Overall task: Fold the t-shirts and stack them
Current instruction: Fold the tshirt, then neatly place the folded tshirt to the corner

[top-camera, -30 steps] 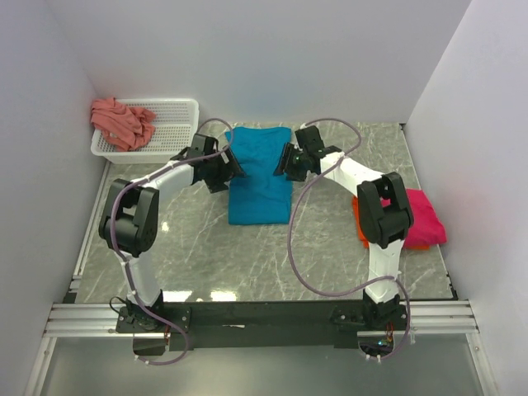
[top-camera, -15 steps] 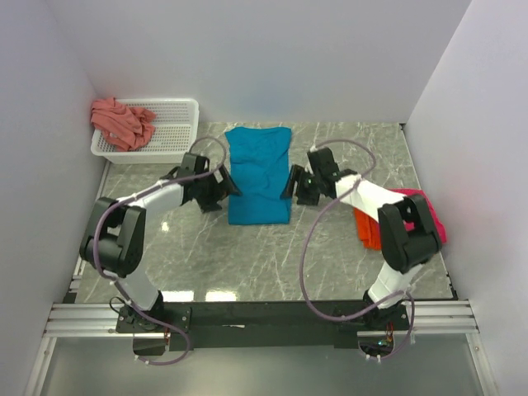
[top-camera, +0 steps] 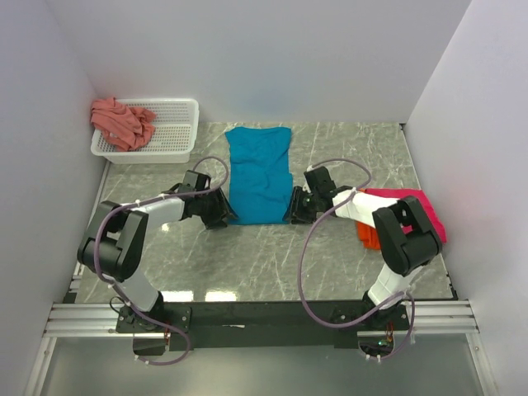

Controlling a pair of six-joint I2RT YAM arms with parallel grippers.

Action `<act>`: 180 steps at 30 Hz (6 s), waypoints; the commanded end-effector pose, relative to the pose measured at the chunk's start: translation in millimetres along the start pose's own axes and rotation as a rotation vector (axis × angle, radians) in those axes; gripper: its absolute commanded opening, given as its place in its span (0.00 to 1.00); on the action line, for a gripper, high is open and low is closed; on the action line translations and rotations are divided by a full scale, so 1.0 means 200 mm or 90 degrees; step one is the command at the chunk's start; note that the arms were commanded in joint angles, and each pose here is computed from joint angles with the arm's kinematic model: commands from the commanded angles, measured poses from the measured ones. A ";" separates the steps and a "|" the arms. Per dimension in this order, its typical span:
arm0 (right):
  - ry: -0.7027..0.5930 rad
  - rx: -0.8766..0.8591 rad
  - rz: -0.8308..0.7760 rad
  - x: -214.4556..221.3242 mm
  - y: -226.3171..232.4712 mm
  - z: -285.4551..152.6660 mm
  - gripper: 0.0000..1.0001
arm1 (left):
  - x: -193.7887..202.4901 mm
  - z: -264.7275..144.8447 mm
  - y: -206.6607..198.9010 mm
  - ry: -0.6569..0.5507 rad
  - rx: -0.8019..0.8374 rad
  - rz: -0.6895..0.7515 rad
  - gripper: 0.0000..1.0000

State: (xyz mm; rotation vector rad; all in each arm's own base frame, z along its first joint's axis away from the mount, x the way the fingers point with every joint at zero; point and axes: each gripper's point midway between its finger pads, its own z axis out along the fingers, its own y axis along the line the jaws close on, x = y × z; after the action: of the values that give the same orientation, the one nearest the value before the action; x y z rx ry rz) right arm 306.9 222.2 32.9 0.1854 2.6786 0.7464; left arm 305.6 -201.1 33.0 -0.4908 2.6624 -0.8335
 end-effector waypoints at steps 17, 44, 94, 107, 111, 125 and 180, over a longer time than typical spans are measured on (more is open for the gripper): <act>0.018 0.006 -0.017 0.16 0.00 0.00 0.02 | 0.11 0.01 0.10 -0.001 -0.024 0.032 0.00; -0.154 -0.036 -0.101 -0.14 0.40 -0.56 0.00 | -0.21 -0.64 -0.40 -0.310 0.019 0.122 0.00; -0.184 0.011 -0.043 -1.16 0.22 -0.01 0.73 | -1.38 -0.12 -0.62 -0.362 -0.002 0.094 0.99; -0.093 0.066 -0.042 -0.88 0.09 0.19 0.73 | -0.85 -0.45 -0.29 -0.364 -0.032 0.050 0.99; -0.088 0.107 -0.038 -0.87 0.06 0.27 0.70 | -0.72 -0.52 -0.20 -0.365 -0.038 0.021 0.99; -0.041 0.183 -0.120 -0.65 0.11 0.45 0.26 | -0.62 -0.61 -0.06 -0.395 -0.083 -0.025 0.99; -0.222 0.753 -0.236 -0.50 -0.52 -1.53 0.00 | -0.63 -0.77 -0.12 -0.457 -0.041 -0.018 0.99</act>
State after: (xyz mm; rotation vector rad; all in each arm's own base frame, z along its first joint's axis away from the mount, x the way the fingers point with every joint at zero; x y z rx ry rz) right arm 276.9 -28.7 212.2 0.0319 2.4539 -0.9885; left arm 363.4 -96.5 180.7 -0.6834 2.0632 -0.4675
